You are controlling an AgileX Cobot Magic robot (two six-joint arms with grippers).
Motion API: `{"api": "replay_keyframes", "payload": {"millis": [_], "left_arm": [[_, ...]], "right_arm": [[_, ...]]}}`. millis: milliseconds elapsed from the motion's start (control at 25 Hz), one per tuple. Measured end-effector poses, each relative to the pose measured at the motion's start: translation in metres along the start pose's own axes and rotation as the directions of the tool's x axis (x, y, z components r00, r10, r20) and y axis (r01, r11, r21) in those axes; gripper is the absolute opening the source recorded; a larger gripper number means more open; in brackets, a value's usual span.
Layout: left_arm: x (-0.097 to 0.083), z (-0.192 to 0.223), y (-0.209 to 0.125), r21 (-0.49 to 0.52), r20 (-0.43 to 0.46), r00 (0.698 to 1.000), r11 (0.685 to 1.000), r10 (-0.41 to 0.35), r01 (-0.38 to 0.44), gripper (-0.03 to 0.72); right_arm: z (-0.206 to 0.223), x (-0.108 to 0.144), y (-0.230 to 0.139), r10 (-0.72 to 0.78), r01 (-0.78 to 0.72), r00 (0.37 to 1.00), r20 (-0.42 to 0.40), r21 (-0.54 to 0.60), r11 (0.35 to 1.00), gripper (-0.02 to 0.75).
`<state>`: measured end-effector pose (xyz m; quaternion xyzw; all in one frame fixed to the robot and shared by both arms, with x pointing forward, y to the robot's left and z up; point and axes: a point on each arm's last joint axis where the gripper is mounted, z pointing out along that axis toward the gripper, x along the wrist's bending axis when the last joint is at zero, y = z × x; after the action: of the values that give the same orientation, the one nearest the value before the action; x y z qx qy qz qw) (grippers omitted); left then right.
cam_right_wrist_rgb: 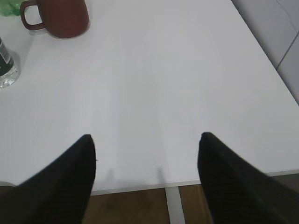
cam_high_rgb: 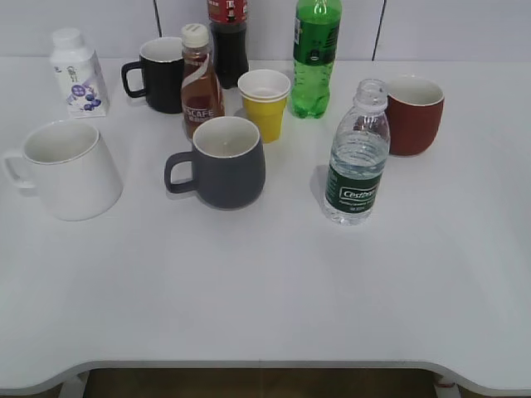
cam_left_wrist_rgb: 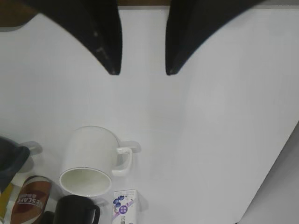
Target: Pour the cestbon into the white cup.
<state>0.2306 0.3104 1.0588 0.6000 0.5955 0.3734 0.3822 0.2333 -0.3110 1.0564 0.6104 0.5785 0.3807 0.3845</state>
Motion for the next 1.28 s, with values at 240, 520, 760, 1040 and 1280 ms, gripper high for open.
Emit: {"api": "replay_keyframes", "payload": {"millis": [240, 520, 760, 1040, 1280], "left_arm": [[0.0, 0.0, 0.0, 0.0, 0.0, 1.0, 1.0, 0.0, 0.0, 0.239], [0.0, 0.0, 0.0, 0.0, 0.0, 1.0, 1.0, 0.0, 0.0, 0.239], [0.0, 0.0, 0.0, 0.0, 0.0, 1.0, 1.0, 0.0, 0.0, 0.239], [0.0, 0.0, 0.0, 0.0, 0.0, 1.0, 1.0, 0.0, 0.0, 0.239], [0.0, 0.0, 0.0, 0.0, 0.0, 1.0, 1.0, 0.0, 0.0, 0.239]], "right_arm": [[0.0, 0.0, 0.0, 0.0, 0.0, 1.0, 0.0, 0.0, 1.0, 0.512], [0.0, 0.0, 0.0, 0.0, 0.0, 1.0, 0.0, 0.0, 1.0, 0.512], [0.0, 0.0, 0.0, 0.0, 0.0, 1.0, 0.0, 0.0, 1.0, 0.512], [0.0, 0.0, 0.0, 0.0, 0.0, 1.0, 0.0, 0.0, 1.0, 0.512], [0.0, 0.0, 0.0, 0.0, 0.0, 1.0, 0.0, 0.0, 1.0, 0.512]]}}
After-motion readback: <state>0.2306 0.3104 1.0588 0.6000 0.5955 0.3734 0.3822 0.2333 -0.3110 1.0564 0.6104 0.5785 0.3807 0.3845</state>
